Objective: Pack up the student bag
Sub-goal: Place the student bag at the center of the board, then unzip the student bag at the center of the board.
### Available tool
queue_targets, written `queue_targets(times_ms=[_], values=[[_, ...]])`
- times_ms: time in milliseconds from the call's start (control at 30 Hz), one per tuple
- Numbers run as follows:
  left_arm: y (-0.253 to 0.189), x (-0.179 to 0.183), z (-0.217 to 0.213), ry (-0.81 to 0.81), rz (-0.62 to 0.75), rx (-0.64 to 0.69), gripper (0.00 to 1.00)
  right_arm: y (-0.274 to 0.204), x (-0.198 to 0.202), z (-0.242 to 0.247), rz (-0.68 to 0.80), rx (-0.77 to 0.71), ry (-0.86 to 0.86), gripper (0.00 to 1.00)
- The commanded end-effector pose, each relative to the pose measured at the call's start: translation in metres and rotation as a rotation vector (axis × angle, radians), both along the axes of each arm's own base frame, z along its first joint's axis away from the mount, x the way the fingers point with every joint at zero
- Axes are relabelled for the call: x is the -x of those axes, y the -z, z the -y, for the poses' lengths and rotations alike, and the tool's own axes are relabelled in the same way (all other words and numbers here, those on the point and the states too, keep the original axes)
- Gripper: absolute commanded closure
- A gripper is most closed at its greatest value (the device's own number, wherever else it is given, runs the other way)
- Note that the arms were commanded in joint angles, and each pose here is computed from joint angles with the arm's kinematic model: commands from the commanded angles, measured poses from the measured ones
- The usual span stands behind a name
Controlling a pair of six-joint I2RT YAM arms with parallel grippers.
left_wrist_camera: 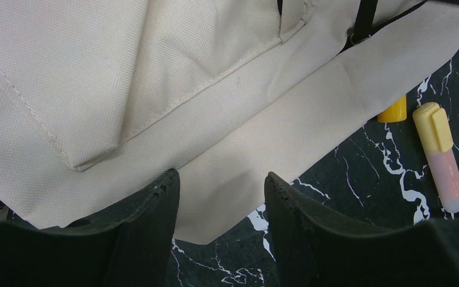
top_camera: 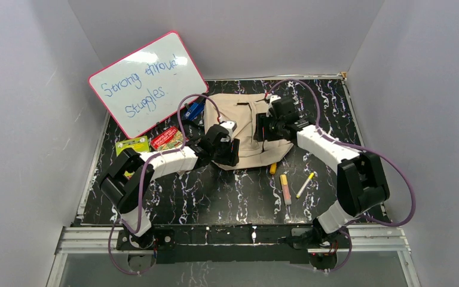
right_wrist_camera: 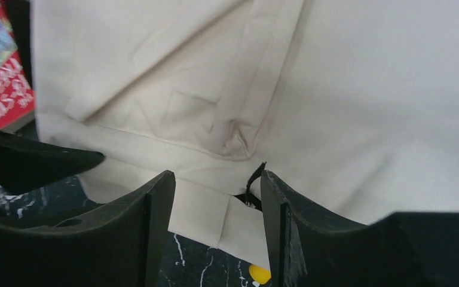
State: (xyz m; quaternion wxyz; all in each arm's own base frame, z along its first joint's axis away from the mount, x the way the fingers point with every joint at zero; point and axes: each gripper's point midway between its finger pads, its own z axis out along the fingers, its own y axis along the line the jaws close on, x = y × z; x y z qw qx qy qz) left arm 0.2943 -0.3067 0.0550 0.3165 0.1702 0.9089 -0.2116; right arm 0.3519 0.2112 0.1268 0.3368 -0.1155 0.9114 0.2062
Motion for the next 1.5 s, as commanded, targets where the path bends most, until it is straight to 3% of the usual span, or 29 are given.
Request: queue_targets(times_ms=[0, 367, 667, 900, 1300, 1467], values=[[0.005, -0.004, -0.006, -0.024, 0.013, -0.027, 0.48, 0.008, -0.013, 0.007, 0.056, 0.071, 0.118, 0.38], [0.014, -0.004, -0.006, -0.021, -0.001, -0.039, 0.49, 0.026, -0.015, 0.018, 0.070, 0.115, 0.218, 0.49], [0.016, -0.005, -0.003, -0.007, -0.001, -0.044, 0.49, 0.038, -0.015, 0.000, 0.022, 0.069, 0.165, 0.52], [0.019, -0.003, -0.005, -0.009, -0.007, -0.050, 0.49, 0.053, -0.011, 0.003, -0.018, 0.090, 0.180, 0.60], [0.030, 0.000, -0.014, -0.031, -0.024, -0.084, 0.49, 0.045, -0.014, 0.012, 0.026, 0.106, 0.211, 0.98], [0.054, 0.005, -0.028, -0.067, -0.062, -0.153, 0.50, 0.031, -0.015, 0.029, 0.065, 0.160, 0.260, 1.00]])
